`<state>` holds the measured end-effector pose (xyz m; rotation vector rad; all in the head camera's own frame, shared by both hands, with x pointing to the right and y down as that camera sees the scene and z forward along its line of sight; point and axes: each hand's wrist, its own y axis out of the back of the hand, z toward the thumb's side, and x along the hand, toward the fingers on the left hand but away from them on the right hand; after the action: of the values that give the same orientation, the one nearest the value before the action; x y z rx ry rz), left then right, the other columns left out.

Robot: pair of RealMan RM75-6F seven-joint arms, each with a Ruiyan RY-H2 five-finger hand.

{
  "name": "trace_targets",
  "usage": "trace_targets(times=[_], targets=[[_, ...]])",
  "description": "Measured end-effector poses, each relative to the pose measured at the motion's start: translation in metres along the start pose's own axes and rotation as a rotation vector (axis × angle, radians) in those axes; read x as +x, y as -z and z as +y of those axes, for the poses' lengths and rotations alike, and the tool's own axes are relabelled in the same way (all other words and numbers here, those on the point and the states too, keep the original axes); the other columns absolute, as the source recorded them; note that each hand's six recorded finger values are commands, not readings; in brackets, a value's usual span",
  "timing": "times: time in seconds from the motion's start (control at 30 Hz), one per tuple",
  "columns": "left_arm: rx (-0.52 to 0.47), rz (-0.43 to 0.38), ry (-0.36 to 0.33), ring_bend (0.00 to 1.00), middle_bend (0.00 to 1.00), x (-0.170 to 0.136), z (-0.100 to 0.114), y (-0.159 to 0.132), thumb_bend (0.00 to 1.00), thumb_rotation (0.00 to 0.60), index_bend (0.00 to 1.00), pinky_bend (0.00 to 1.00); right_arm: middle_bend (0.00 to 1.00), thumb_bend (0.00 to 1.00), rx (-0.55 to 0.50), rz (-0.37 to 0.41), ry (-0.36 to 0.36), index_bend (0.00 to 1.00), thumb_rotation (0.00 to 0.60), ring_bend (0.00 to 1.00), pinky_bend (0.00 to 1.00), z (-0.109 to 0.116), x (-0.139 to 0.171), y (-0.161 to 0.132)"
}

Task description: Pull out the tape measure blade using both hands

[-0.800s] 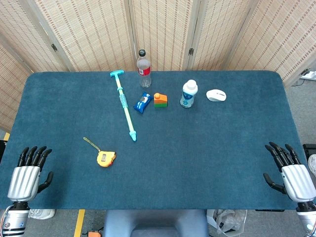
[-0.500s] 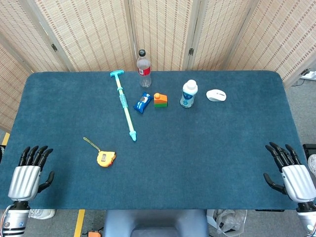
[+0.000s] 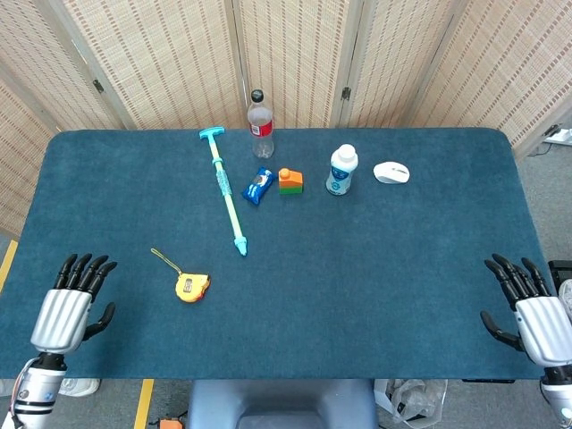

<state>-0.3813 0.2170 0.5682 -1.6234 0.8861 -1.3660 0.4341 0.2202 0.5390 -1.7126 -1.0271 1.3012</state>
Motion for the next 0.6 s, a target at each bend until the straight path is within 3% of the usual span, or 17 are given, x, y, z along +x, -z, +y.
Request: trace_targets(times=[0.3, 0.6], targets=[[0.027, -0.162, 0.084, 0.08, 0.11, 0.025, -0.021, -0.044, 0.37, 0.600, 0.05, 0.00, 0.10, 0.38, -0.002, -0.007, 0.001, 0.07, 0.600, 0.13, 0.00, 0.001, 0.001, 0.002], [0.064, -0.256, 0.196, 0.06, 0.06, 0.046, -0.058, -0.082, 0.35, 0.600, 0.00, 0.00, 0.10, 0.38, -0.003, -0.020, 0.001, 0.07, 0.600, 0.13, 0.00, 0.001, 0.003, 0.006]])
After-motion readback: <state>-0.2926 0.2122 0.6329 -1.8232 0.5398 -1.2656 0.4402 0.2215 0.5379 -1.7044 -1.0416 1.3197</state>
